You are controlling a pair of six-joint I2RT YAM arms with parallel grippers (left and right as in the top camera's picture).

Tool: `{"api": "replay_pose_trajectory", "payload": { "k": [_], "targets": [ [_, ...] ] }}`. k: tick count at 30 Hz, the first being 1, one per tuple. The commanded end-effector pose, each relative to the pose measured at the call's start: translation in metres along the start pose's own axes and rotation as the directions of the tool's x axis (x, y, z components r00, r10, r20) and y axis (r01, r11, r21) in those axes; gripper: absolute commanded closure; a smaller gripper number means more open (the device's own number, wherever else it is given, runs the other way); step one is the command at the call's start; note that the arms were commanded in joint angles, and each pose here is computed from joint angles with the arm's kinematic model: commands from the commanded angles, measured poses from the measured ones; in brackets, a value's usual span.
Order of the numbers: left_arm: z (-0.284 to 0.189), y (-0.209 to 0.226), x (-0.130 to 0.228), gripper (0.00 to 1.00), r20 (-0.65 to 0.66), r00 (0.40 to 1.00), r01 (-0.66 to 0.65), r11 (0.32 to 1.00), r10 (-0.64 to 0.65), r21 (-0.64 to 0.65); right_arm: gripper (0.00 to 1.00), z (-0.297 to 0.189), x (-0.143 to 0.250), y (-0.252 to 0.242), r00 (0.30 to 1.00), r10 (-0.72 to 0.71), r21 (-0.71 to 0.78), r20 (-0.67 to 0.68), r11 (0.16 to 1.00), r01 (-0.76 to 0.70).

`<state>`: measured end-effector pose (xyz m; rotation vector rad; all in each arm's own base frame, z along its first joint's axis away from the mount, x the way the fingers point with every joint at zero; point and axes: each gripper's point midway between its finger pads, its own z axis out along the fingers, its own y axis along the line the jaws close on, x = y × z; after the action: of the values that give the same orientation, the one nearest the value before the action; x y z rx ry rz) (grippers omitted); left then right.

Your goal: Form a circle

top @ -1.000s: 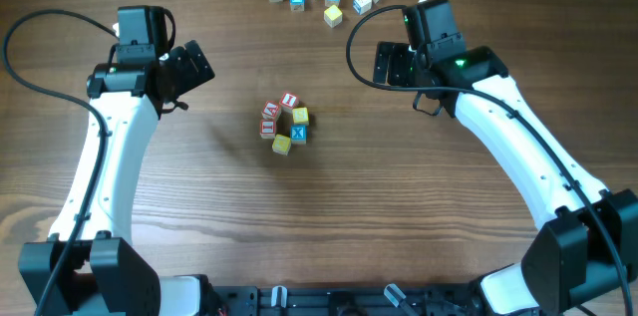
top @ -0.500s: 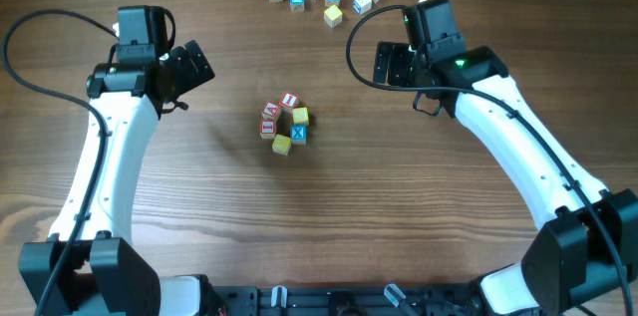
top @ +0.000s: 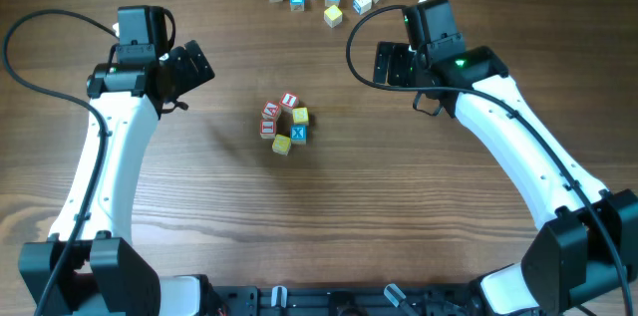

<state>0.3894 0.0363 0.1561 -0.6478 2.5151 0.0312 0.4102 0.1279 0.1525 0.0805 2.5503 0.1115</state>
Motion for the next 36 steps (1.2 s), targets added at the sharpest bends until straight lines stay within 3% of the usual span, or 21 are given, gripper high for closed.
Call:
{"api": "replay_pose_trajectory", "payload": {
  "k": [1, 20, 27, 33, 36],
  "targets": [
    [-0.006, 0.002, -0.006, 0.0, 0.024, 1.0, 0.014, 1.0, -0.014, -0.005, 0.0, 0.005, 0.004, -0.004, 1.0, -0.014, 0.018, -0.009, 1.0, 0.014],
    [-0.006, 0.002, -0.006, 0.0, 0.024, 1.0, 0.014, 1.0, -0.014, -0.005, 0.0, 0.001, 0.001, -0.003, 1.0, -0.012, 0.014, 0.001, 1.0, 0.012],
    [-0.006, 0.002, -0.006, 0.0, 0.024, 1.0, 0.015, 1.0, -0.015, -0.005, 0.0, -0.09, -0.037, -0.005, 0.974, 0.027, -0.056, 0.225, 0.998, -0.014],
    [-0.006, 0.002, -0.006, 0.0, 0.024, 1.0, 0.014, 1.0, -0.014, -0.005, 0.0, -0.185, -0.058, -0.029, 0.89, -0.069, -0.048, 0.45, 0.994, 0.102],
    [-0.006, 0.002, -0.006, 0.0, 0.024, 1.0, 0.014, 1.0, -0.014, -0.005, 0.0, -0.198, -0.058, -0.038, 0.877, -0.086, -0.044, 0.474, 0.992, 0.121]
  ]
}}
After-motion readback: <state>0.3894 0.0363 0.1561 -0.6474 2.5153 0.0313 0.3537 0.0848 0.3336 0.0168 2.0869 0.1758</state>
